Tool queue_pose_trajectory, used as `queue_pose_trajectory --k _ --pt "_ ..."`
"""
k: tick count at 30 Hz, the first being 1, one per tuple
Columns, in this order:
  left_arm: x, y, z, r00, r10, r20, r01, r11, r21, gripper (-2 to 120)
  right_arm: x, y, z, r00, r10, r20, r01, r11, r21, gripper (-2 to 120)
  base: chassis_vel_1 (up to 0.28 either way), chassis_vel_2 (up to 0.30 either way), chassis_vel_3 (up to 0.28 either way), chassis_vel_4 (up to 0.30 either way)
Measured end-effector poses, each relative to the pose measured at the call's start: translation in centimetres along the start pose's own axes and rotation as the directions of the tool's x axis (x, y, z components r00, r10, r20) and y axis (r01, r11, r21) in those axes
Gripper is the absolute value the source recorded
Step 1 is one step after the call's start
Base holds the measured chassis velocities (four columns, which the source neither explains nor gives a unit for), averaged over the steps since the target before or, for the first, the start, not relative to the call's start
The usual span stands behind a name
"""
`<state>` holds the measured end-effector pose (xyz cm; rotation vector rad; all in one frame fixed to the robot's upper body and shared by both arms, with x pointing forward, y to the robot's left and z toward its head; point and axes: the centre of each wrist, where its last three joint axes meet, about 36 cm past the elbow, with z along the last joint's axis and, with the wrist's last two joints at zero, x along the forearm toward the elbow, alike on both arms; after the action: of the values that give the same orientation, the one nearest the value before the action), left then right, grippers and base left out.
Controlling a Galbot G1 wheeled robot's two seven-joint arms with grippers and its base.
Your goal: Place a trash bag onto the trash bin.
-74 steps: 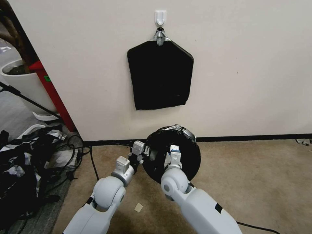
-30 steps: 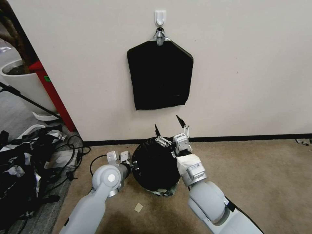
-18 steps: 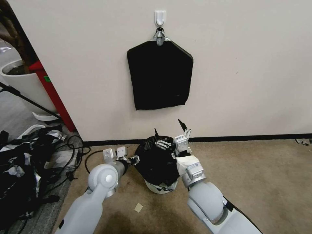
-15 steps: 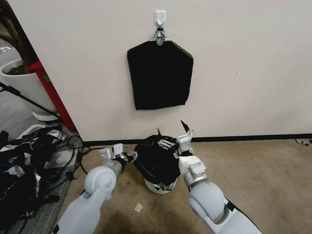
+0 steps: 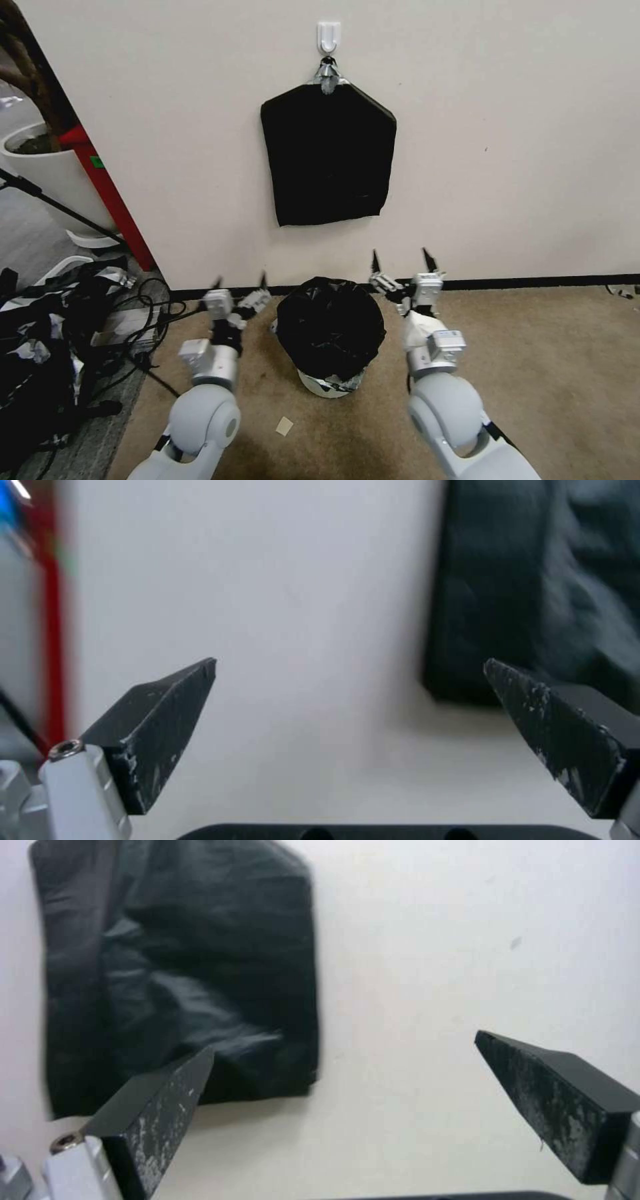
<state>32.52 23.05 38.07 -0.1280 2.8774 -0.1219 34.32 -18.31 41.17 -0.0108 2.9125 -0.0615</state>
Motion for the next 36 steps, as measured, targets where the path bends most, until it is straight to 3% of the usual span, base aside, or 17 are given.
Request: queue_pose_trajectory --k 4,7,36 --pt "1.6 0.8 -0.9 0.997 -0.053 0.054 0.055 0.998 -0.037 100 0.8 -2.2 1.2 0.999 0.007 0.048 -0.009 0.999 0.044 100 0.0 0.0 0.0 0.0" --pt "2.7 1.9 -2.0 0.988 -0.126 0.09 0.133 0.988 -0.072 100 1.5 -4.0 1.5 0.997 -0.017 0.077 0.012 0.998 0.063 100 0.0 0.0 0.0 0.0" --pt "2.7 1.9 -2.1 0.988 -0.134 0.079 0.139 0.988 -0.069 100 1.4 -4.1 1.6 0.996 -0.03 0.08 0.025 0.998 0.062 100 0.0 0.0 0.0 0.0"
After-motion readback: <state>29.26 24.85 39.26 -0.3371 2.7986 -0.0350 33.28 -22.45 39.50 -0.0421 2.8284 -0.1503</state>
